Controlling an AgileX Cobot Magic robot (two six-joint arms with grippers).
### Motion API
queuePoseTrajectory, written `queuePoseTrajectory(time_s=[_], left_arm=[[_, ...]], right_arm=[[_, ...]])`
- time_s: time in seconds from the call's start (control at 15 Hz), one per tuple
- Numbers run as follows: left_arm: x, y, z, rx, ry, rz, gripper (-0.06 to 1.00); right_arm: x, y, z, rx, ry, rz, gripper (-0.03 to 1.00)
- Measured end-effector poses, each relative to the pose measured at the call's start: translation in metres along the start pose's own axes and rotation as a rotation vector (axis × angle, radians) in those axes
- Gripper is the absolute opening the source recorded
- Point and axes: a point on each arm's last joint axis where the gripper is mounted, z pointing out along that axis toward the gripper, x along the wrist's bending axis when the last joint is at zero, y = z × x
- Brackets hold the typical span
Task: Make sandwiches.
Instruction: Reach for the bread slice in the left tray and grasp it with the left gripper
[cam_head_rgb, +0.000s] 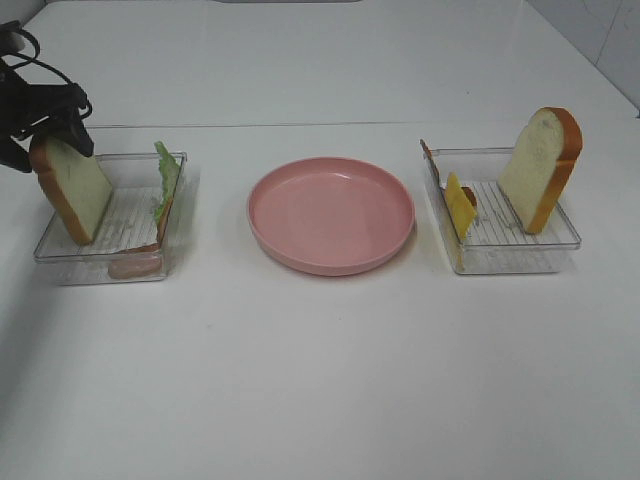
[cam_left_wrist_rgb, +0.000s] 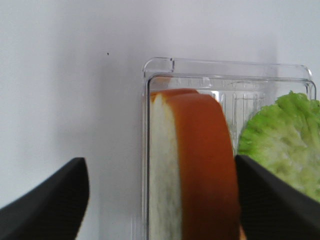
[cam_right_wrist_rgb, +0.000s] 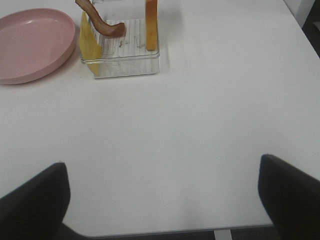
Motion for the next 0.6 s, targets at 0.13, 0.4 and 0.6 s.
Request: queuePoseTrajectory(time_s=[0.13,0.4,0.6], left_arm=[[-0.001,0.003,0.000,-0.036,-0.013,-0.019,0.27],[-0.005,0.004,0.000,-0.049,-0.052,-0.064,0.18],[-0.009,0.008,-0.012,-0.072,-0.063,-0.061,0.18]], right_arm=[[0.000,0.000,0.000,0.000,0.000,0.000,0.98],[0.000,0.000,0.000,0.000,0.000,0.000,0.98],[0.000,0.000,0.000,0.000,0.000,0.000,0.98]])
